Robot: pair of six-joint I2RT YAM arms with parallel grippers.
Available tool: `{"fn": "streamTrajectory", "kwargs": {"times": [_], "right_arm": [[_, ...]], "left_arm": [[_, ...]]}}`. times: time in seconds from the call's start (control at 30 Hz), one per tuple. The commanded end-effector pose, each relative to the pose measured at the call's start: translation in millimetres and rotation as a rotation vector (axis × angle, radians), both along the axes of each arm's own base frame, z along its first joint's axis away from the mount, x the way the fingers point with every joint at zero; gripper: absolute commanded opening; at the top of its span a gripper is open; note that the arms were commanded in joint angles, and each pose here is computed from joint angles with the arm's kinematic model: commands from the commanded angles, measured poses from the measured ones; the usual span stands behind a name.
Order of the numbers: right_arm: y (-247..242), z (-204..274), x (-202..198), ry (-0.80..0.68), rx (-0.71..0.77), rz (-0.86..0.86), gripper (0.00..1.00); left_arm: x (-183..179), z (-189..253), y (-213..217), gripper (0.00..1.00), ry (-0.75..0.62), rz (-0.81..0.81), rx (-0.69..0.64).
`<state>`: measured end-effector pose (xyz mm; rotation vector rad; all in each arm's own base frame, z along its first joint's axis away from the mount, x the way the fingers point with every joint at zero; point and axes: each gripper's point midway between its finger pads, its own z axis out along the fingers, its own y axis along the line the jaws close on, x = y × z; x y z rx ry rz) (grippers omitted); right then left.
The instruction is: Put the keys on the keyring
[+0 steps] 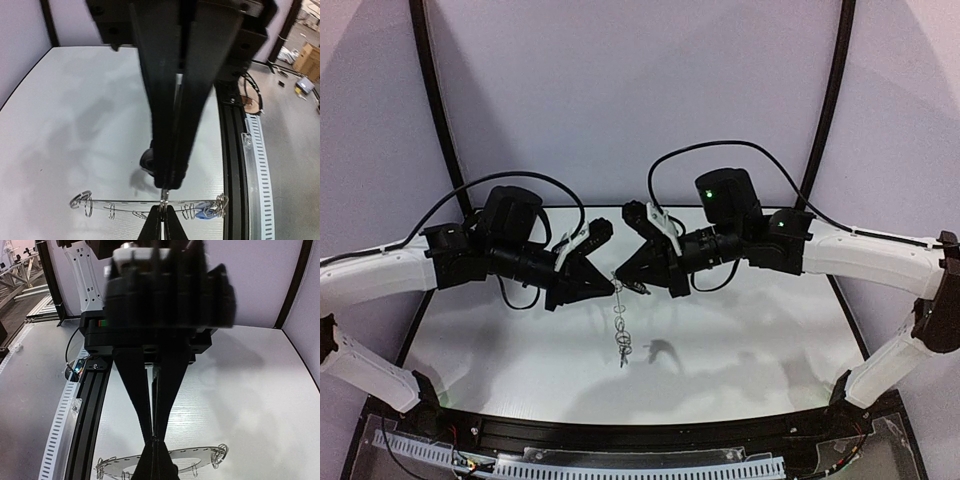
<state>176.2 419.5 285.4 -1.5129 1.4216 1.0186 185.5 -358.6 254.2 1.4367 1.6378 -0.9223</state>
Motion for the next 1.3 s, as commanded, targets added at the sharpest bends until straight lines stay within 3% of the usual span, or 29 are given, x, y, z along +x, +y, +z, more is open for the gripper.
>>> {"fn": "streamTrajectory", "kwargs": {"times": [0.0, 0.13, 0.43, 0.7, 0.87, 0.97, 1.0, 1.07, 1.13, 1.23, 1.27], "right_arm": [[3.8, -23.4, 3.9, -0.006, -0.071, -0.047, 0.0], [7.0, -16.8, 17.7, -0.041, -0.015, -0.129, 0.0], [25.3, -35.0, 26.6, -0.104, -0.05, -0.195, 0.0], [30.0, -44.3, 15.9, -0.11, -0.08, -0.134, 0.0], [22.9, -39.8, -10.1, -0.098, -0.067, -0.01, 0.0], [19.5, -34.9, -4.2, -0.125, -0.061, -0.047, 0.0], [18.2, -29.9, -1.4, -0.144, -0.053, -0.058, 0.0], [18.7, -21.3, -5.0, -0.149, -0.025, -0.036, 0.0], [21.3, -16.4, -7.6, -0.135, 0.004, -0.017, 0.0], [22.7, -15.3, -11.1, -0.114, 0.008, 0.008, 0.0], [22.6, -15.0, -11.7, -0.113, 0.008, 0.014, 0.0]], "left_arm": [[19.2, 56.6, 0.3, 0.01, -0.083, 0.14, -0.184], [39.3, 66.0, 4.0, 0.01, 0.014, 0.304, -0.26], [40.5, 77.4, 5.0, 0.01, 0.077, 0.34, -0.308], [41.9, 83.6, 13.8, 0.01, 0.09, 0.389, -0.344], [58.4, 91.0, 30.3, 0.01, 0.064, 0.526, -0.396], [46.5, 88.1, 29.9, 0.01, 0.043, 0.46, -0.387], [27.4, 86.6, 25.0, 0.06, 0.031, 0.343, -0.387], [8.9, 78.6, 27.0, 0.3, -0.004, 0.251, -0.376], [-1.8, 73.6, 33.0, 0.6, -0.014, 0.219, -0.368], [-19.9, 77.4, 42.4, 0.94, -0.025, 0.164, -0.379], [-22.8, 77.3, 44.4, 0.97, -0.031, 0.156, -0.379]]}}
